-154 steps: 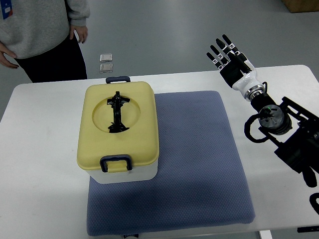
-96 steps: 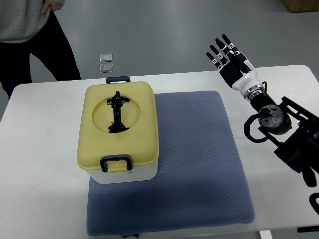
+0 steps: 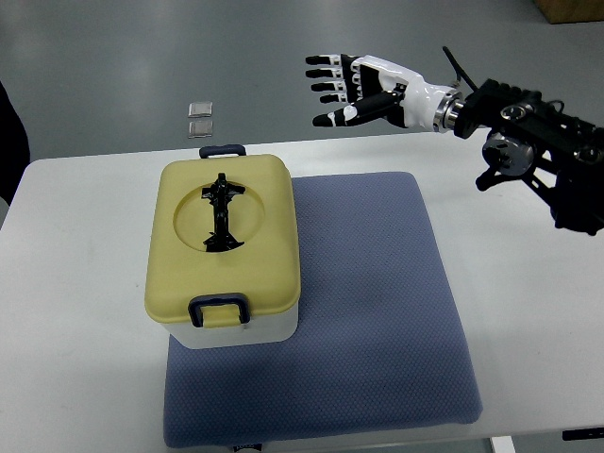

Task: Open white storage box with right hand
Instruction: 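Swing the right hand over the yellow lid toward its black handle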

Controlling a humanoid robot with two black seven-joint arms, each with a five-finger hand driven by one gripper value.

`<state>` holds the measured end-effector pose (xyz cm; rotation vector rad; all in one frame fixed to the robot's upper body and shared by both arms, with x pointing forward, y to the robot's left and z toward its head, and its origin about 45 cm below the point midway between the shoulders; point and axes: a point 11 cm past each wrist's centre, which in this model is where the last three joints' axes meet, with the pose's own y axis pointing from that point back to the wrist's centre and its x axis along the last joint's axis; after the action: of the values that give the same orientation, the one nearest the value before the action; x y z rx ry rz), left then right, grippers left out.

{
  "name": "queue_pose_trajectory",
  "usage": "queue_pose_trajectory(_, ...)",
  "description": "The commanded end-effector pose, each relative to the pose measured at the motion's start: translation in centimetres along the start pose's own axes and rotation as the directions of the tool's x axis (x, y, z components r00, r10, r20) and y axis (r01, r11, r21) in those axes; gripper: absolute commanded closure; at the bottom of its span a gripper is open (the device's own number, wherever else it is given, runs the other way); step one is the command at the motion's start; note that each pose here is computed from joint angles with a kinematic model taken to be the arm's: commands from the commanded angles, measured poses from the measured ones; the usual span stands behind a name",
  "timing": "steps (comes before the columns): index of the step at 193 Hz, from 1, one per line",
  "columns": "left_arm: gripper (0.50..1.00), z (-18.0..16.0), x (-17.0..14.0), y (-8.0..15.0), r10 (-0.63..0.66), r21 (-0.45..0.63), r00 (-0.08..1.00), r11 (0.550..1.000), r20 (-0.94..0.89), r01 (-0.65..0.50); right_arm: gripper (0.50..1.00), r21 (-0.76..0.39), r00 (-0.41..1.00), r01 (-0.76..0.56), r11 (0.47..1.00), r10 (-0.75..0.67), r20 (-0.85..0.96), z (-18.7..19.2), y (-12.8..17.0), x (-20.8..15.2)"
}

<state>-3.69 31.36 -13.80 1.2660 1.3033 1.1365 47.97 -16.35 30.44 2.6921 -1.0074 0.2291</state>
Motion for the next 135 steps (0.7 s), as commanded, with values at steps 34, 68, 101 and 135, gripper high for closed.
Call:
queue_pose_trajectory(34,0.500,-0.1,0.0,0.0,-0.001,0.001,1.000,1.000,0.000,0.001,0.572,-0.321,0.694,0.274,0.907,-0.417,-0.587,-9.7,-1.1,-3.5)
queue_pose_trajectory(68,0.500,0.0,-0.1,0.0,-0.002,0.000,1.000,1.000,0.002,0.002,0.574,-0.442,0.389,0.288,0.850,-0.525,-0.757,-12.9,-1.9,-7.8)
queue_pose_trajectory(101,0.500,-0.1,0.1,0.0,0.002,0.001,1.000,1.000,-0.002,-0.002,0.574,-0.483,0.213,0.297,0.824,-0.550,-0.807,-12.7,-3.2,-10.7)
queue_pose_trajectory(135,0.500,0.0,0.0,0.0,-0.001,-0.001,1.000,1.000,0.001,0.001,0.574,-0.358,0.173,0.313,0.880,-0.423,-0.890,-13.9,-5.1,-13.0)
